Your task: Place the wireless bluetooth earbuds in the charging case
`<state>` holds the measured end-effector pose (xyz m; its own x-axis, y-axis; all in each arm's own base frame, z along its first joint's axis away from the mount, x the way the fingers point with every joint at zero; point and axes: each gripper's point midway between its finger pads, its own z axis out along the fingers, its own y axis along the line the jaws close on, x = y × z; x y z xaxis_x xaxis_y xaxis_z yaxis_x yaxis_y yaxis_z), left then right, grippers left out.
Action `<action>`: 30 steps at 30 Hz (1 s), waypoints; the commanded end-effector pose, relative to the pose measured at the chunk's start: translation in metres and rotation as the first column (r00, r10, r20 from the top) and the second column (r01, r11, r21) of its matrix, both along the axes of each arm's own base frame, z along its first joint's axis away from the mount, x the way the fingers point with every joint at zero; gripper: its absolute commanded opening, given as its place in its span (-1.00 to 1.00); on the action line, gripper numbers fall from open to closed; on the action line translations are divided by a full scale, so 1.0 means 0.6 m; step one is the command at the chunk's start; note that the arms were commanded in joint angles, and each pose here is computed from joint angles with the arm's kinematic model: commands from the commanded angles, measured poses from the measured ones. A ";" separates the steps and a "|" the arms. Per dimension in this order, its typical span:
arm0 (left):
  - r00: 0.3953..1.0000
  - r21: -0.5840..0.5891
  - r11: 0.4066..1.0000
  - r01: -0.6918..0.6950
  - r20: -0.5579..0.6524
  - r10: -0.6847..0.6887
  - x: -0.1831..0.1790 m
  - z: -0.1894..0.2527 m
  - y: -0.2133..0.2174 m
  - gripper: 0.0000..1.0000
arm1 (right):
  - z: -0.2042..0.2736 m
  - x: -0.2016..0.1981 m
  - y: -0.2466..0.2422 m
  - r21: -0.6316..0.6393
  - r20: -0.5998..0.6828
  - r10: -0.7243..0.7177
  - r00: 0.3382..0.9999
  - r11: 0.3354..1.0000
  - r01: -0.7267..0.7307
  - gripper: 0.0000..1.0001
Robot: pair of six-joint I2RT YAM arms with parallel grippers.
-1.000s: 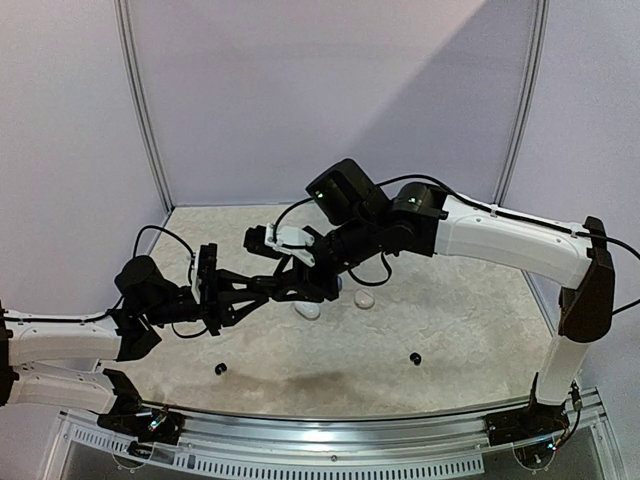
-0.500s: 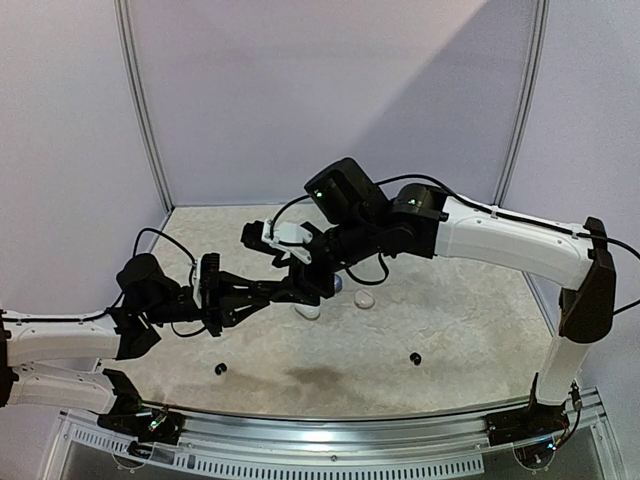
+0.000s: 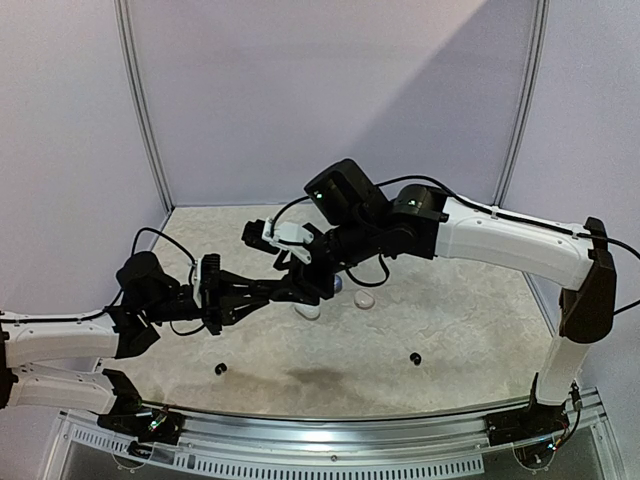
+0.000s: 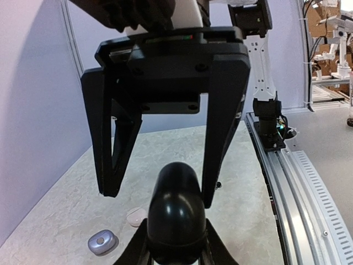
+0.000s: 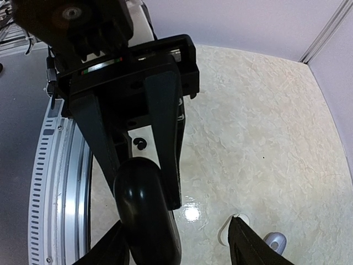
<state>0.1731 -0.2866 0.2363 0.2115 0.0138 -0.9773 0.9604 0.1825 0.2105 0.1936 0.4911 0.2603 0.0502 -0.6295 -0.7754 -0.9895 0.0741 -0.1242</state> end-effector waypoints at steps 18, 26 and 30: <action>0.992 -0.012 0.999 0.036 -0.121 -0.037 -0.015 -0.007 0.001 -1.00 | 0.039 0.047 -0.017 0.069 0.001 -0.114 0.994 0.991 0.113 0.24; 0.979 -0.023 0.999 -0.030 -0.203 0.024 0.004 -0.010 0.007 -1.00 | 0.074 -0.009 -0.023 0.163 -0.022 0.044 0.999 0.986 -0.039 0.92; 0.982 -0.029 0.999 -0.020 -0.189 0.014 0.000 -0.007 0.006 -1.00 | 0.035 -0.018 -0.017 0.093 -0.036 0.066 0.997 0.994 -0.063 0.97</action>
